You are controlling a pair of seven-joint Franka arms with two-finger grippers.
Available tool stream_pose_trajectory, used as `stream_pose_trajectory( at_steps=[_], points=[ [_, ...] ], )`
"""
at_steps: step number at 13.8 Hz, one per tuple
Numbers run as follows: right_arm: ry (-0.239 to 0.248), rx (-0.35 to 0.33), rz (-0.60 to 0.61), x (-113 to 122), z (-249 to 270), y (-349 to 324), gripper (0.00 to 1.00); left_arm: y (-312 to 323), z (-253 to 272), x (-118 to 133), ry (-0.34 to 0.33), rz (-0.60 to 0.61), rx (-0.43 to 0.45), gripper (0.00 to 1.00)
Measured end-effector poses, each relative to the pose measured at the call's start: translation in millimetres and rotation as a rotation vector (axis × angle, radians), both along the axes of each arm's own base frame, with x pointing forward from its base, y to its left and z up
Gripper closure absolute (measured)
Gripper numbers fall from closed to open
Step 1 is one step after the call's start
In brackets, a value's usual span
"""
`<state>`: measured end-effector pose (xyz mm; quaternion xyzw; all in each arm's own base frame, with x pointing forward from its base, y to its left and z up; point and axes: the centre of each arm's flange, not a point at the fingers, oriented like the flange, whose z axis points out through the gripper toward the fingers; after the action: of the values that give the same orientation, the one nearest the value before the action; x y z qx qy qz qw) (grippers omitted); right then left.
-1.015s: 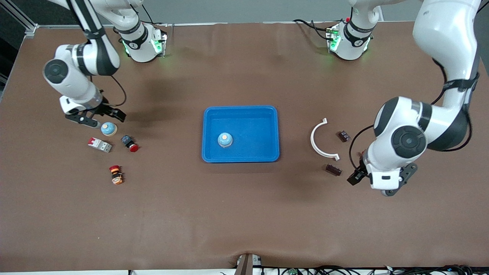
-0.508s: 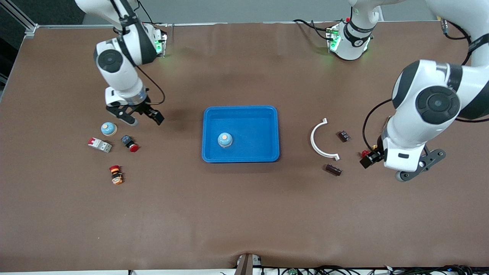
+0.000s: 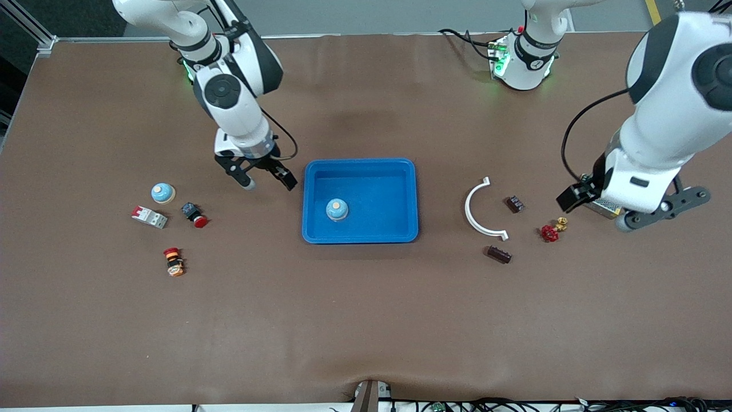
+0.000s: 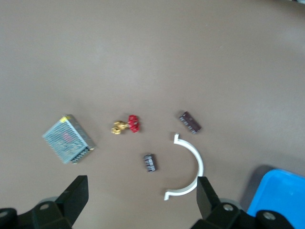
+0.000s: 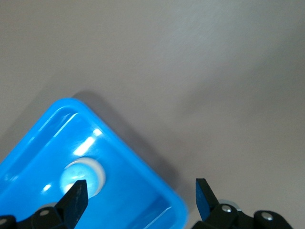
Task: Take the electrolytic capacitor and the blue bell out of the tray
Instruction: 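Return the left gripper to rest while the right gripper reaches the tray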
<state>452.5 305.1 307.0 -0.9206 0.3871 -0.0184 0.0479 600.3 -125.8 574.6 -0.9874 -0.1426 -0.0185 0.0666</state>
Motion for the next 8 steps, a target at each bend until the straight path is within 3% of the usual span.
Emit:
stream_pose_trajectory(
  at_steps=[4,8],
  points=[
    [-0.007,0.016,-0.088,28,-22,65,0.00,32,40,-26,0.034,-0.123,-0.013,0.00],
    [0.003,0.001,-0.102,53,-68,99,0.00,61,64,-51,0.054,-0.228,-0.043,0.00]
  ],
)
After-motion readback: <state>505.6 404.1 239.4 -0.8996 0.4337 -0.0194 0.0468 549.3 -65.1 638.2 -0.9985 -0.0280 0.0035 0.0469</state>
